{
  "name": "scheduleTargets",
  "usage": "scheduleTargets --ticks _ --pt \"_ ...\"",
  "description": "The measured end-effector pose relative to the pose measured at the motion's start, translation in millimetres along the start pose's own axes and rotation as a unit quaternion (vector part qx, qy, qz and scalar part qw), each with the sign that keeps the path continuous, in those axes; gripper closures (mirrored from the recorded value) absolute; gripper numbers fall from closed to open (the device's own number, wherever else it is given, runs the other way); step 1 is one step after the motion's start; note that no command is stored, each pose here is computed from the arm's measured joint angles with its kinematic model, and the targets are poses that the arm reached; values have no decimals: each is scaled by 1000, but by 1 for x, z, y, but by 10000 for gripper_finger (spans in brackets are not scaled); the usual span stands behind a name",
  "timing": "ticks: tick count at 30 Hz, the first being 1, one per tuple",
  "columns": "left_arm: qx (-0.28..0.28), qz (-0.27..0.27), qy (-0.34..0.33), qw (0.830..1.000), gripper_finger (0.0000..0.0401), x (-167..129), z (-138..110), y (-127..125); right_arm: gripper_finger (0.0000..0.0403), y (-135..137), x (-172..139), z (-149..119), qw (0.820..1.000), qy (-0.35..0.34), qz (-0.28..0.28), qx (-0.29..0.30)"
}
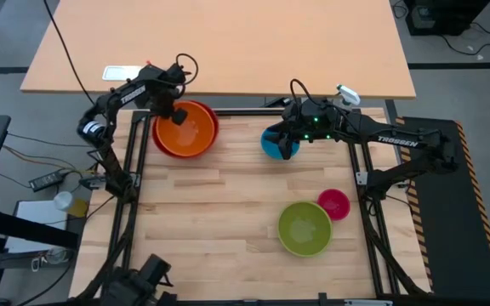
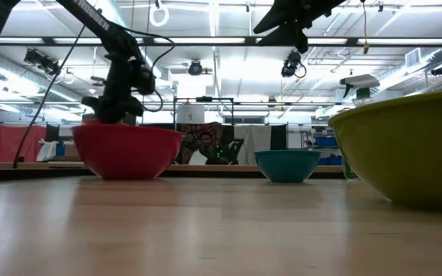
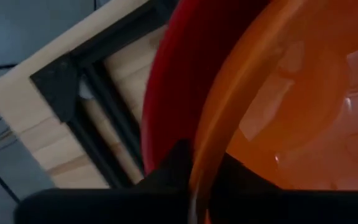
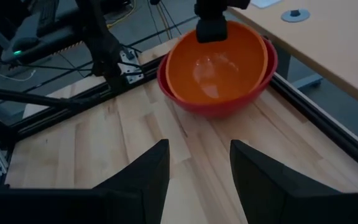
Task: Nest bowls inside each other
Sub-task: Stack the orange bowl on top of the red bowl, then stack the green bowl on top of the orange bowl
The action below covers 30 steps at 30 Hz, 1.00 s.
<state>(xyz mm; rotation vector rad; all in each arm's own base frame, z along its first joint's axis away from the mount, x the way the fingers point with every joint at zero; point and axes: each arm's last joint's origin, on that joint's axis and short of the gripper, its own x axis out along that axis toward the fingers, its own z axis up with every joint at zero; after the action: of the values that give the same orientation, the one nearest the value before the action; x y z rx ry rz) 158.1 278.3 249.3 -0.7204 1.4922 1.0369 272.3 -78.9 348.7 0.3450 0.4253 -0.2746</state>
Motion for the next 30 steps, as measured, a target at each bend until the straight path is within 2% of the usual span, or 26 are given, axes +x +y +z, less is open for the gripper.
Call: scheduleTargets --ticks 8,13,19,21,23,26,30 --pt "23 14 -7 1000 204 -2 0 -9 227 0 0 0 1000 0 0 0" --pt "23 21 -14 999 146 -7 -3 -7 227 0 0 0 1000 0 0 0" --pt "21 22 -46 998 136 -25 -13 -4 227 0 0 0 1000 2 6 0" --pt "24 18 -74 997 136 -37 -19 -6 227 1 0 -1 1000 11 15 2" --pt "40 -8 -114 993 136 -52 -25 -14 227 0 0 -6 999 37 29 5" --pt "92 -70 -174 978 136 -76 -38 -40 227 -2 -2 -18 994 106 28 10" --pt "181 -116 -239 947 136 -102 -62 -94 227 -3 -8 -37 978 206 36 -6"
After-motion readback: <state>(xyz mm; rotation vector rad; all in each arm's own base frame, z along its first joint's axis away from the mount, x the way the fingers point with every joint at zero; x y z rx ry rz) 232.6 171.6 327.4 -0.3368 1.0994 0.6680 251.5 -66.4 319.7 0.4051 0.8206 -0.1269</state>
